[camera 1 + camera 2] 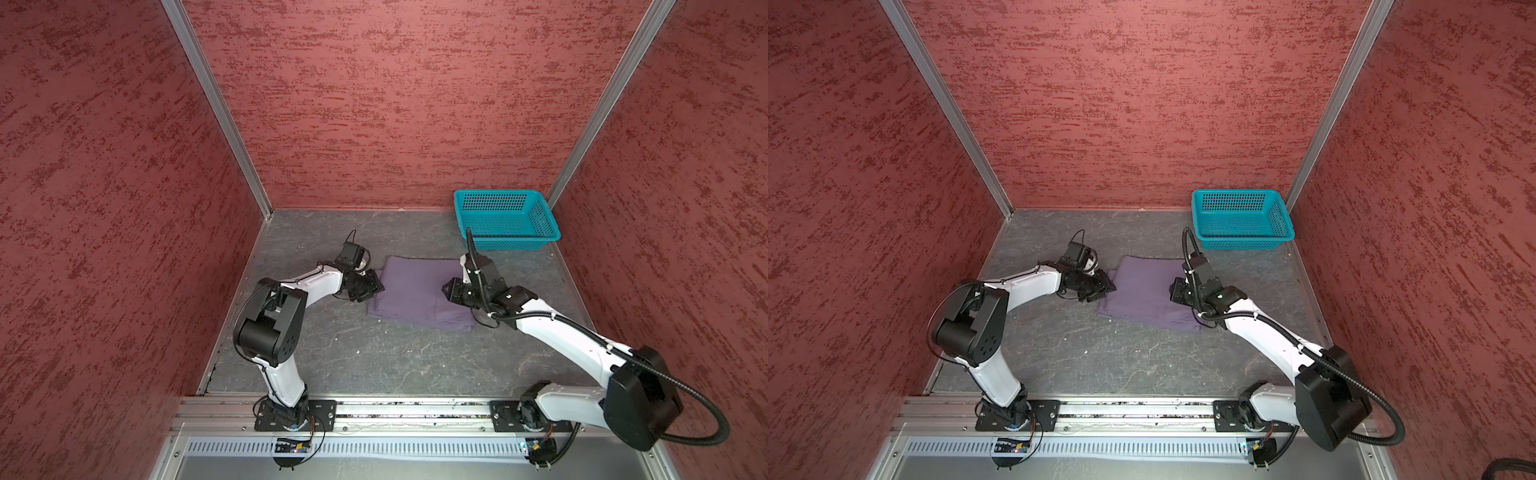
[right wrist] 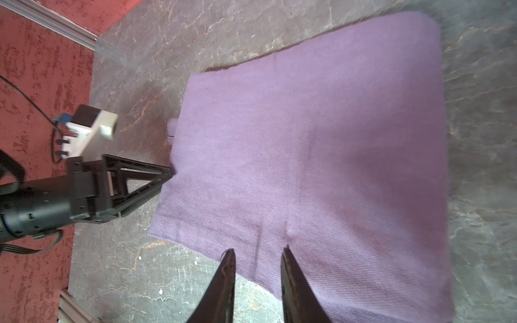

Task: Fold and stack the trousers
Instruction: Smooth out the trousers at the center of the table.

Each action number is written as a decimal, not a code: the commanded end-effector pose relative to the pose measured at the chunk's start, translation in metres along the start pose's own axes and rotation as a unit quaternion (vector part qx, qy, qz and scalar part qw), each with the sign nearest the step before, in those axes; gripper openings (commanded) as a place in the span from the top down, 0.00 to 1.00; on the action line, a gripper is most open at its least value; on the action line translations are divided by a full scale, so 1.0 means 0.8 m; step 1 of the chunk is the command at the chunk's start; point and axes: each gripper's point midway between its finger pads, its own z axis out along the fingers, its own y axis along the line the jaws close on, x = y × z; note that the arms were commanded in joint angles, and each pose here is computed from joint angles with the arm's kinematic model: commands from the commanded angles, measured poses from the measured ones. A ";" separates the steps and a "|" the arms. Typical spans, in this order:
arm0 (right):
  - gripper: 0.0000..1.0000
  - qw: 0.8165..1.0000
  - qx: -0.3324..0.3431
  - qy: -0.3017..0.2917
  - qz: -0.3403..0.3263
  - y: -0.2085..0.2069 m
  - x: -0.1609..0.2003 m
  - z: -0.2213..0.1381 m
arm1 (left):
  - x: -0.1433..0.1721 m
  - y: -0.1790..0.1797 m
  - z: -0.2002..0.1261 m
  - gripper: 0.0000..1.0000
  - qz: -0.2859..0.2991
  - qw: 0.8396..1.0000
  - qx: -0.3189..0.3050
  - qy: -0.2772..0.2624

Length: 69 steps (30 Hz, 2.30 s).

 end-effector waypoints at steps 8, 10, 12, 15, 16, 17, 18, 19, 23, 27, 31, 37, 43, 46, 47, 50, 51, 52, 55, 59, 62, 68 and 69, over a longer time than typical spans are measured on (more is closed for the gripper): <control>0.71 1.000 -0.006 -0.006 0.018 -0.001 -0.007 0.005 | -0.005 -0.032 -0.003 1.00 0.015 0.999 0.029 -0.007; 0.71 1.000 -0.004 -0.005 0.018 -0.003 -0.006 0.007 | -0.006 -0.044 -0.024 1.00 0.021 0.999 0.034 -0.018; 0.71 1.000 -0.003 -0.002 0.020 -0.004 -0.005 0.009 | -0.007 -0.053 -0.045 1.00 0.028 0.998 0.036 -0.032; 0.72 1.000 -0.002 0.003 0.021 -0.007 -0.002 0.014 | -0.005 -0.052 -0.075 1.00 0.027 0.998 0.025 -0.057; 0.72 1.000 -0.002 0.005 0.020 -0.007 -0.001 0.015 | -0.002 -0.049 -0.082 1.00 0.023 0.998 0.018 -0.062; 0.72 1.000 -0.001 0.006 0.022 -0.009 0.000 0.017 | 0.001 -0.045 -0.087 1.00 0.023 0.997 0.016 -0.065; 0.72 1.000 -0.001 0.007 0.022 -0.009 0.001 0.018 | 0.006 -0.038 -0.088 1.00 0.018 0.998 0.010 -0.066; 0.72 1.000 -0.003 0.008 0.022 -0.009 0.001 0.019 | 0.009 -0.031 -0.086 1.00 0.016 0.998 0.003 -0.065; 0.70 1.000 -0.004 0.011 0.022 -0.009 0.003 0.023 | 0.019 0.026 -0.052 1.00 -0.031 0.998 -0.034 -0.047; 0.70 1.000 0.001 0.010 0.020 -0.013 0.003 0.021 | 0.020 0.039 -0.051 1.00 -0.049 0.996 -0.031 -0.064; 0.70 1.000 0.002 0.015 0.022 -0.017 0.008 0.026 | 0.019 -0.012 -0.084 1.00 -0.028 0.998 0.014 -0.062; 0.69 1.000 0.002 0.020 0.024 -0.021 0.012 0.033 | 0.024 0.002 -0.136 1.00 -0.007 0.992 -0.031 -0.125; 0.70 0.999 0.003 0.026 0.019 -0.024 0.014 0.039 | 0.070 0.109 -0.084 1.00 -0.100 0.988 -0.079 -0.086; 0.67 1.000 0.001 0.028 0.014 -0.021 0.012 0.040 | 0.071 0.104 -0.062 0.51 -0.109 0.991 -0.052 -0.058; 0.67 1.000 0.001 0.029 0.012 -0.020 0.011 0.040 | 0.069 0.098 -0.059 0.39 -0.105 0.992 -0.050 -0.052; 0.67 1.000 0.000 0.026 0.010 -0.019 0.008 0.037 | 0.058 0.076 -0.067 0.35 -0.083 0.994 -0.046 -0.058; 0.67 1.000 0.001 0.024 0.010 -0.019 0.008 0.035 | 0.053 0.071 -0.073 0.33 -0.078 0.994 -0.044 -0.064; 0.66 1.000 0.002 0.022 0.010 -0.020 0.008 0.034 | 0.047 0.066 -0.082 0.33 -0.073 0.994 -0.044 -0.073; 0.65 1.000 0.008 0.019 0.007 -0.026 0.010 0.031 | 0.035 0.057 -0.107 0.32 -0.065 0.993 -0.040 -0.092; 0.64 0.999 0.027 0.033 -0.002 -0.039 0.021 0.035 | 0.026 0.054 -0.126 0.33 -0.060 0.992 -0.037 -0.109; 0.56 0.998 0.045 0.047 -0.004 -0.051 0.029 0.042 | 0.027 0.058 -0.125 0.33 -0.062 0.992 -0.040 -0.106; 0.43 0.995 0.081 0.061 -0.014 -0.070 0.035 0.046 | 0.034 0.074 -0.114 0.33 -0.070 0.992 -0.050 -0.093; 0.43 0.994 0.085 0.063 -0.015 -0.073 0.036 0.047 | 0.034 0.076 -0.113 0.33 -0.072 0.992 -0.051 -0.092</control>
